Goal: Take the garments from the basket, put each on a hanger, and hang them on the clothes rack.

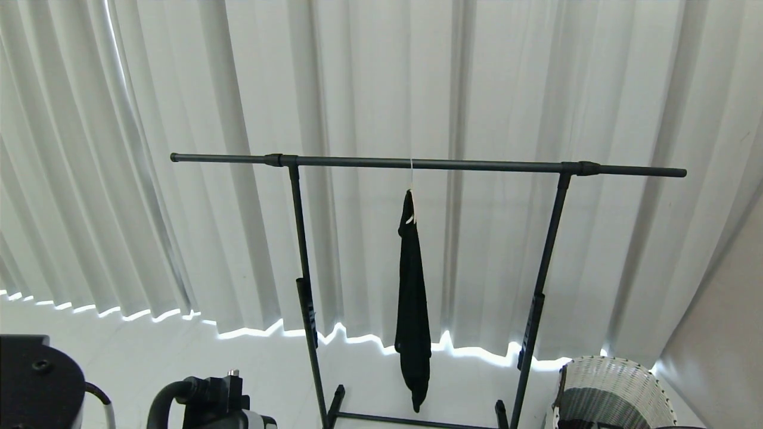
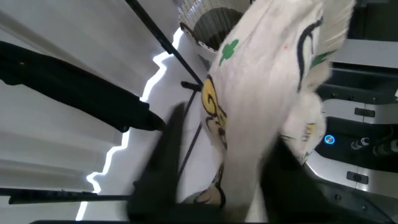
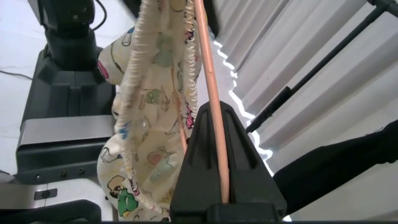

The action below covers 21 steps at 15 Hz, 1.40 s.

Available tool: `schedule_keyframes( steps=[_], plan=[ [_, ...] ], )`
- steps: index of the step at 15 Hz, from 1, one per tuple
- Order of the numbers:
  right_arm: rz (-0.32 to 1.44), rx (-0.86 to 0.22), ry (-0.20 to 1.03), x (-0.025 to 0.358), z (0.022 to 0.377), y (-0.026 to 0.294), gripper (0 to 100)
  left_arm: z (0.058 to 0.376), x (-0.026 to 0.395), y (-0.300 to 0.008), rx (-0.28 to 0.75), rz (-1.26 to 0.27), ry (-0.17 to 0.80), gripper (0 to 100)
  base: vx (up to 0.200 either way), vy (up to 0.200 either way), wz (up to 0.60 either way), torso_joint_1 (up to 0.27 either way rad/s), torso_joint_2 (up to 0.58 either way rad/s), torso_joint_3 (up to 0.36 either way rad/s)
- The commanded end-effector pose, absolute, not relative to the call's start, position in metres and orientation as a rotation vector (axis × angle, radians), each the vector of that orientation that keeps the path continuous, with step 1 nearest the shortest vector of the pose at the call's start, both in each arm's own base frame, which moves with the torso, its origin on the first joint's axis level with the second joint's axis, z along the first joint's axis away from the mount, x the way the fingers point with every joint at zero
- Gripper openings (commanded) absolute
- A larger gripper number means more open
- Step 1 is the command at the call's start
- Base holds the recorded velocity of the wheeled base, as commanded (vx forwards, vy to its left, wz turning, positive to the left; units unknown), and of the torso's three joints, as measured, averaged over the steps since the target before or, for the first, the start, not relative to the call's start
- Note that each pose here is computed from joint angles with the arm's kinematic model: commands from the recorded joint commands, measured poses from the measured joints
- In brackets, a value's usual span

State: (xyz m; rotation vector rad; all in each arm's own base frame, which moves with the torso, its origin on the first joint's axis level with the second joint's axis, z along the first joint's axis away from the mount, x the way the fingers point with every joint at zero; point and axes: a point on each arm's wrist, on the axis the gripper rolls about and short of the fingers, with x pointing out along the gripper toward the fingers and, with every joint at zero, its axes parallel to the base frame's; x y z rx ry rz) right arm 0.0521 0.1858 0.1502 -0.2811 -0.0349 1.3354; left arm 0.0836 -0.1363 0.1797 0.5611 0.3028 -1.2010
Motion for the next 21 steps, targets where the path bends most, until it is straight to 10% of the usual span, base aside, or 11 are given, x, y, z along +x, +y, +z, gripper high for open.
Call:
schedule_keyframes(
  steps=[1, 4, 5, 16, 21],
  plan=[
    [1.334, -0.285, -0.041, 0.052, 0.151, 0.186, 0, 0.179, 0.084, -0.137, 0.562, -1.201, 0.305, 0, 0.0, 0.0, 0.0, 0.0, 0.0, 0.0],
    [1.338, -0.317, -0.065, 0.052, 0.15, 0.185, 0, 0.179, 0.084, -0.136, 0.558, -1.195, 0.311, 0, 0.0, 0.0, 0.0, 0.0, 0.0, 0.0],
    [1.336, -0.319, -0.066, 0.052, 0.15, 0.185, 100, 0.178, 0.085, -0.136, 0.557, -1.189, 0.316, 0, 0.0, 0.0, 0.0, 0.0, 0.0, 0.0],
    [1.272, -0.33, -0.012, 0.056, 0.141, 0.18, 100, 0.157, 0.078, -0.096, 0.595, -0.93, 0.329, 0, 0.0, 0.0, 0.0, 0.0, 0.0, 0.0],
    [1.184, -0.283, 0.132, 0.079, 0.127, 0.193, 100, 0.196, 0.094, -0.088, 0.507, -0.755, 0.221, 0, 0.0, 0.0, 0.0, 0.0, 0.0, 0.0]
  ],
)
